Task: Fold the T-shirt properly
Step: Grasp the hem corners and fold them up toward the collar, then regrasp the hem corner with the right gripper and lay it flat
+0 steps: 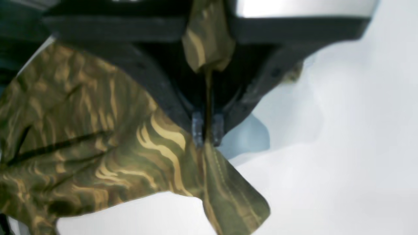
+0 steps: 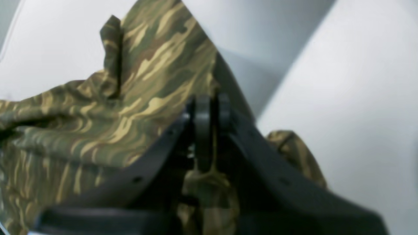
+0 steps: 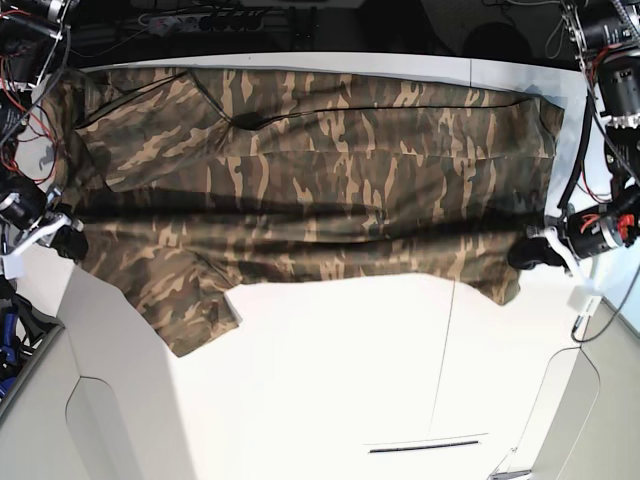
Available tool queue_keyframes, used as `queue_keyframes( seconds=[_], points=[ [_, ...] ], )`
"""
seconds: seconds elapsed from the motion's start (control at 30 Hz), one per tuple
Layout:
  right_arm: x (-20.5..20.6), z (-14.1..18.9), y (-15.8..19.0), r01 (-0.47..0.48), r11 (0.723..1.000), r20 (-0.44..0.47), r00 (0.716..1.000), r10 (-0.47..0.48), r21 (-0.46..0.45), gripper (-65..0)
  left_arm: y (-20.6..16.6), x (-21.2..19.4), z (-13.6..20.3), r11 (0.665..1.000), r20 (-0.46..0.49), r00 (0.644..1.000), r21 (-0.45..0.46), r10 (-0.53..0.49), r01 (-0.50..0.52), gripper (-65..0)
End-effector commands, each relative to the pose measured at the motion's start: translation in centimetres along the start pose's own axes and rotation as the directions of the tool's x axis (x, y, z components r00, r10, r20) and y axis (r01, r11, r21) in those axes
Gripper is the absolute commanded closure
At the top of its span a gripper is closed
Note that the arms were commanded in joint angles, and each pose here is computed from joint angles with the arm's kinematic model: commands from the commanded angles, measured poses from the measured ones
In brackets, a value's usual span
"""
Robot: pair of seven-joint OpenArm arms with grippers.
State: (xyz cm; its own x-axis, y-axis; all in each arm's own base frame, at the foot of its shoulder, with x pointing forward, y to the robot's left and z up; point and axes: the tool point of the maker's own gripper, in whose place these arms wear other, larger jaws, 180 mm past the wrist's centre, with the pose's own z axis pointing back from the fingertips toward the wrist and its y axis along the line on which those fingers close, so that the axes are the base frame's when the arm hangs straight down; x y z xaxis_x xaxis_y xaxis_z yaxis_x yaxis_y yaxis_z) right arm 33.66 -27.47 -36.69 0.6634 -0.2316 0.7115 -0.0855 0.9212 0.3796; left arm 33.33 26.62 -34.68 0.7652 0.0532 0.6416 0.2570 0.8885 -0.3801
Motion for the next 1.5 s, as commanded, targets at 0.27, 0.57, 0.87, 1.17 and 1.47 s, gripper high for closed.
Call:
queue_keyframes(
  seconds=[0.27, 0.57, 0.87, 1.17, 1.47],
  points=[
    [1.8, 2.8, 0.7, -0.073, 0.997, 0.063, 0.995, 0.073, -0.002, 0.0, 0.7, 0.2, 3.1, 0.999, 0.008, 0.999, 0.015, -0.049, 0.049, -1.3],
    [-0.4, 4.3, 2.1, -0.115, 0.993, 0.016, 0.993, 0.115, 0.014, 0.0, -1.7, -2.2, 4.4, 0.993, -0.031, 0.993, -0.011, -0.117, 0.117, -1.3],
    [-3.2, 5.5, 0.9, -0.076, 0.997, -0.028, 0.997, 0.076, -0.019, 0.0, -1.6, -4.3, 6.5, 0.992, -0.046, 0.992, 0.029, -0.120, 0.121, -1.3],
    [-3.7, 5.5, 0.6, -0.084, 0.996, -0.047, 0.996, 0.083, -0.036, -30.3, -2.5, -4.9, 5.5, 0.996, -0.026, 0.996, 0.001, -0.086, 0.086, -1.3],
    [0.8, 5.9, 0.8, -0.066, 0.997, 0.169, 0.983, 0.070, -0.027, -36.0, -2.6, -4.9, 5.4, 0.997, -0.023, 0.996, -0.002, -0.082, 0.082, -1.3]
  ],
)
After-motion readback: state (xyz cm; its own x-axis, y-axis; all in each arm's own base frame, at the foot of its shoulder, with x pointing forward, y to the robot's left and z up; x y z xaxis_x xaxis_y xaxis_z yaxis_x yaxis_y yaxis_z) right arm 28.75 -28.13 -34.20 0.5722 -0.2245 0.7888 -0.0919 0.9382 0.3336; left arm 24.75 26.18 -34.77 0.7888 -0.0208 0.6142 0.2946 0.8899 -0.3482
